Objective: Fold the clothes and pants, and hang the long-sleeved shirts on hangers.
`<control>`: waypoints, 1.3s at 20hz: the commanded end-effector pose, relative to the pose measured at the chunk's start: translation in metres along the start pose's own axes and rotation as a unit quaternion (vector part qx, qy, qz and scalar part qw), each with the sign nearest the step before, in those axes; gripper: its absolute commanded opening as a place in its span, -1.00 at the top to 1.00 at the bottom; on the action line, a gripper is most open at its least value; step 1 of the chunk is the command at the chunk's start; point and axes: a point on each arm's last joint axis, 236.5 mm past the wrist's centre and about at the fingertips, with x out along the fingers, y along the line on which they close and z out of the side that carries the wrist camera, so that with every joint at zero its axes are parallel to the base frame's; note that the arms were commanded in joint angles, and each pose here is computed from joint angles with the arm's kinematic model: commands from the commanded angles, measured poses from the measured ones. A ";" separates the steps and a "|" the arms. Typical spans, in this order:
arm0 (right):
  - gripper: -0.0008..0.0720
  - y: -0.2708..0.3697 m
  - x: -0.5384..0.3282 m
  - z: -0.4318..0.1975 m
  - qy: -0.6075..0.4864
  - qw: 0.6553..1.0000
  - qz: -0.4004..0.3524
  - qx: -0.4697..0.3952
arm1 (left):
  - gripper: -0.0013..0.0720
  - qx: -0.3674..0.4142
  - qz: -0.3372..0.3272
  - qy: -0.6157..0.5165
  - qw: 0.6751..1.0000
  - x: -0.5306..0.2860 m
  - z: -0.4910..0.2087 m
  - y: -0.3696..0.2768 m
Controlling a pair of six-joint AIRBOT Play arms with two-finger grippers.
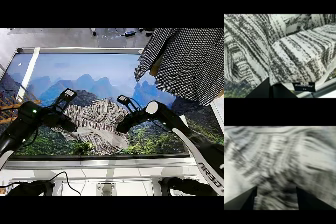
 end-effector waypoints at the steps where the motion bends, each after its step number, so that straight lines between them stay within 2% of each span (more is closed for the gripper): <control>1: -0.65 0.044 0.012 0.008 -0.017 0.993 0.117 0.008 | 0.90 0.000 0.000 0.000 1.000 0.000 0.000 0.000; 4: -0.60 0.063 -0.001 0.018 -0.025 0.988 0.151 -0.008 | 0.90 0.000 0.000 0.000 1.000 0.000 0.000 0.000; 5: -0.43 0.063 -0.004 0.022 -0.028 0.988 0.149 -0.012 | 0.90 0.000 0.000 0.001 1.000 0.000 0.000 0.000; 8: 0.80 0.059 -0.006 0.027 -0.032 0.990 0.139 -0.017 | 0.90 0.000 0.000 0.001 1.000 0.000 -0.001 0.000; 9: 0.85 0.058 -0.005 0.025 -0.028 0.990 0.138 -0.017 | 0.90 0.000 0.000 0.001 1.000 0.000 0.000 0.000; 17: 0.85 0.038 -0.005 0.014 -0.002 0.996 0.086 -0.009 | 0.90 0.000 0.000 0.001 1.000 0.000 -0.001 0.000; 18: 0.80 0.032 -0.009 0.016 -0.006 0.997 0.071 -0.009 | 0.90 0.000 0.000 0.001 1.000 0.000 -0.001 0.000; 19: 0.38 0.030 -0.013 0.016 -0.006 0.998 0.060 -0.016 | 0.90 0.000 0.000 0.001 1.000 0.000 -0.001 0.000; 20: -0.25 0.028 -0.016 0.016 -0.006 0.998 0.051 -0.022 | 0.90 0.000 0.000 0.001 1.000 0.000 -0.001 0.000; 21: -0.49 0.029 -0.019 0.017 -0.008 0.999 0.047 -0.019 | 0.90 0.000 0.000 0.001 1.000 0.000 -0.001 0.000; 26: -0.43 0.033 -0.032 0.013 0.005 0.998 0.033 0.055 | 0.90 0.000 -0.001 0.001 1.000 0.000 -0.001 0.000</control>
